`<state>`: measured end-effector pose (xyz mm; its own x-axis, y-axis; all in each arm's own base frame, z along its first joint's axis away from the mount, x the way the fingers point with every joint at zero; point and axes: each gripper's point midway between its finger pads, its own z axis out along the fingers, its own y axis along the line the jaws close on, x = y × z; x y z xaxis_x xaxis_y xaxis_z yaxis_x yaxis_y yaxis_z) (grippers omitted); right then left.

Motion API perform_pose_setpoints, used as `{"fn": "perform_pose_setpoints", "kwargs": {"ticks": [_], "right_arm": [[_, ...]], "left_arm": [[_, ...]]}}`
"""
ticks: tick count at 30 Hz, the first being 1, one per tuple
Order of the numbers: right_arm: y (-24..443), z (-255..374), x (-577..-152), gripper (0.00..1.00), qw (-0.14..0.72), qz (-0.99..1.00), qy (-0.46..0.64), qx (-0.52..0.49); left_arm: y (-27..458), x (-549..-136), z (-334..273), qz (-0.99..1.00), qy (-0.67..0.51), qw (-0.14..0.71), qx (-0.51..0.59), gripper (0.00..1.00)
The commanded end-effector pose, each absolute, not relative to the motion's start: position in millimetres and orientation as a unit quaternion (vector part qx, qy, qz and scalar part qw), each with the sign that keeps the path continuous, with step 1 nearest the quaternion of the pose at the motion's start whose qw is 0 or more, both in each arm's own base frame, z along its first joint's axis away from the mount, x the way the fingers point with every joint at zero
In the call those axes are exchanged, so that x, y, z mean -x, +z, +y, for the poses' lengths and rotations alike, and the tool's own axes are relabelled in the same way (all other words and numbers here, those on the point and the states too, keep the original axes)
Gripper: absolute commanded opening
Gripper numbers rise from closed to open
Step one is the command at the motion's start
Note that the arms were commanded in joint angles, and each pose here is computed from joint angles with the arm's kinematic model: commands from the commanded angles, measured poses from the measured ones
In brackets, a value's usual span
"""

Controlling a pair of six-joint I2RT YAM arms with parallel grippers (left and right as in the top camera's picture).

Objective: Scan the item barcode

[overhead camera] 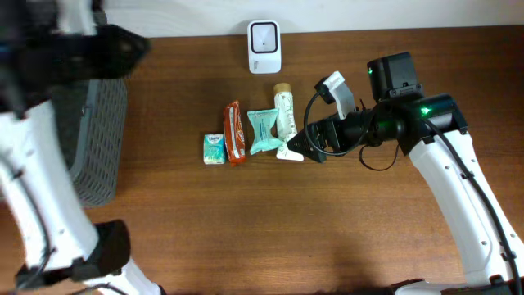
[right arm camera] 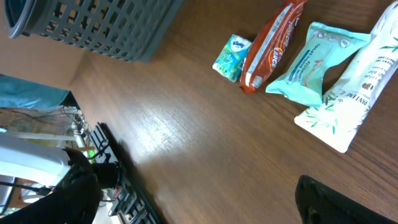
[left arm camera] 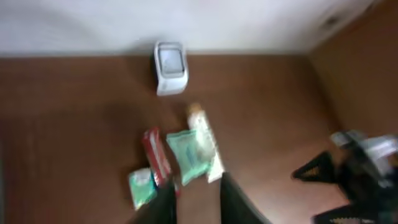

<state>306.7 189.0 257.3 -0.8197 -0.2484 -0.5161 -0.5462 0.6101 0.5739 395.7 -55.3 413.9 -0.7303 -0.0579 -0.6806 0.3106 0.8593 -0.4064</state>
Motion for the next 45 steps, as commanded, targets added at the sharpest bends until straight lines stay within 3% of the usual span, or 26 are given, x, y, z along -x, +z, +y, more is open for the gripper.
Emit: {"fn": "perform_pose_setpoints", "kwargs": {"ticks": [1,5,14,18,29,36,37,38,39,40,45], "right_arm": [[264.0,188.8,-307.1,0.99,0.205,0.875,0.376,0.227],[259.3,184.9,-306.8,0.99,0.200,0.883,0.362,0.222],[255.0,180.4,-308.3,0.99,0.199,0.891,0.346,0.218],[254.0,180.0,-306.4,0.99,0.195,0.892,0.346,0.216],[254.0,180.0,-306.6,0.99,0.195,0.892,0.346,0.216],[254.4,180.2,-307.3,0.99,0.197,0.891,0.346,0.217],[255.0,180.4,-308.3,0.99,0.199,0.891,0.346,0.218],[256.6,181.1,-311.3,0.99,0.207,0.888,0.346,0.220],[257.9,181.6,-313.6,0.99,0.213,0.887,0.345,0.222],[258.8,181.9,-315.3,0.99,0.217,0.885,0.345,0.224],[253.8,174.2,-328.0,0.99,0.235,0.895,0.310,0.219]], "left_arm": [[344.2,-415.2,-46.6,0.953,-0.109,0.279,-0.037,0.00],[306.3,-423.8,15.8,0.964,0.100,0.234,0.076,0.00],[267.3,-420.4,17.3,0.978,0.109,0.165,0.065,0.00],[251.1,-422.4,42.9,0.972,0.169,0.144,0.078,0.00],[245.9,-412.7,110.0,0.967,0.135,0.133,0.170,0.00],[249.7,-448.8,45.0,0.975,-0.053,0.188,0.108,0.00],[250.6,-450.2,36.2,0.974,-0.070,0.189,0.102,0.06],[250.8,-451.2,29.4,0.975,-0.072,0.190,0.094,0.42],[251.1,-452.2,25.2,0.975,-0.072,0.191,0.089,0.95],[251.4,-453.0,23.3,0.975,-0.073,0.192,0.087,1.00],[251.3,-452.8,22.1,0.975,-0.073,0.192,0.086,0.99]]}}
